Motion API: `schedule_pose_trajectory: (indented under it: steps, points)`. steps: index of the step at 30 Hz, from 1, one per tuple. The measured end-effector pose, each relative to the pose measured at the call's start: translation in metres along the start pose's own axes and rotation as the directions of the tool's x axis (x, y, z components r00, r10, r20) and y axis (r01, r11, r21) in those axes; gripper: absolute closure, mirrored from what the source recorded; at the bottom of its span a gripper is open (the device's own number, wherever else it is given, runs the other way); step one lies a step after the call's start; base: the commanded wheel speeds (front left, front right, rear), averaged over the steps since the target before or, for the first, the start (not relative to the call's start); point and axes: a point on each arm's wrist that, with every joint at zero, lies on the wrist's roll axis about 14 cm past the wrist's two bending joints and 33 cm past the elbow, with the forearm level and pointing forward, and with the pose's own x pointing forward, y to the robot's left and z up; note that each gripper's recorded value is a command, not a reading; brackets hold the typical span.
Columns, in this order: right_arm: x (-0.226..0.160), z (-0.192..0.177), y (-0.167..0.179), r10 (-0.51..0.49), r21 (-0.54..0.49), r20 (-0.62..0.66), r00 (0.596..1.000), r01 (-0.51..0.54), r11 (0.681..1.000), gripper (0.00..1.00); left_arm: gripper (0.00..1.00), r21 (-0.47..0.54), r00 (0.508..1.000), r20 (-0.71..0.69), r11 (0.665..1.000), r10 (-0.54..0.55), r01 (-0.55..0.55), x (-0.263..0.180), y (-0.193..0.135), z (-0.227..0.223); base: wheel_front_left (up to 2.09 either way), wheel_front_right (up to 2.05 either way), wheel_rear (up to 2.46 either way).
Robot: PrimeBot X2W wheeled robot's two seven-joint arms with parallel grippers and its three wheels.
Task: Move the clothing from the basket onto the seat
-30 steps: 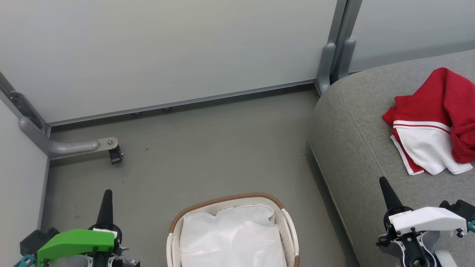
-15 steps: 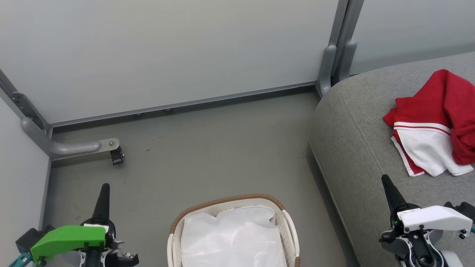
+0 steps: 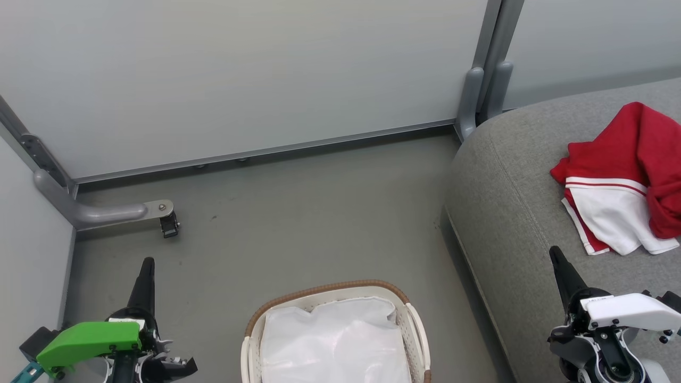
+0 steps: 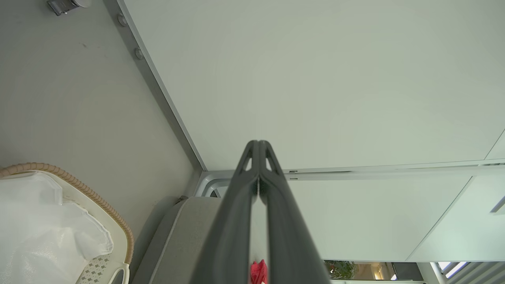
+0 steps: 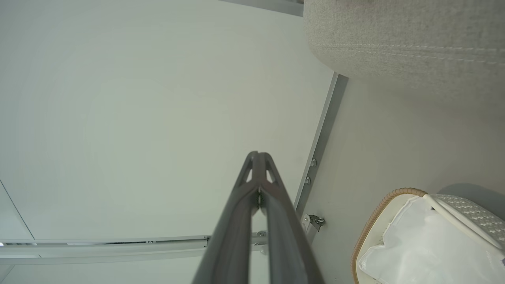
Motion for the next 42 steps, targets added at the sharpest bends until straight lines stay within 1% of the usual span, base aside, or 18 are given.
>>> schedule_pose_trajectory:
  steps: [18,42]
  points:
    - [0.001,0.003,0.010,0.036,0.121,0.001,0.999,-0.036,0.992,1.00,1.00,-0.109,0.999,0.008,0.993,-0.053,0.053,0.002,-0.015,0.006,0.00,0.00,0.00]
    - [0.001,0.003,0.010,0.037,0.122,0.001,0.999,-0.037,0.992,1.00,1.00,-0.110,0.999,0.008,0.992,-0.054,0.054,0.002,-0.015,0.006,0.00,0.00,0.00]
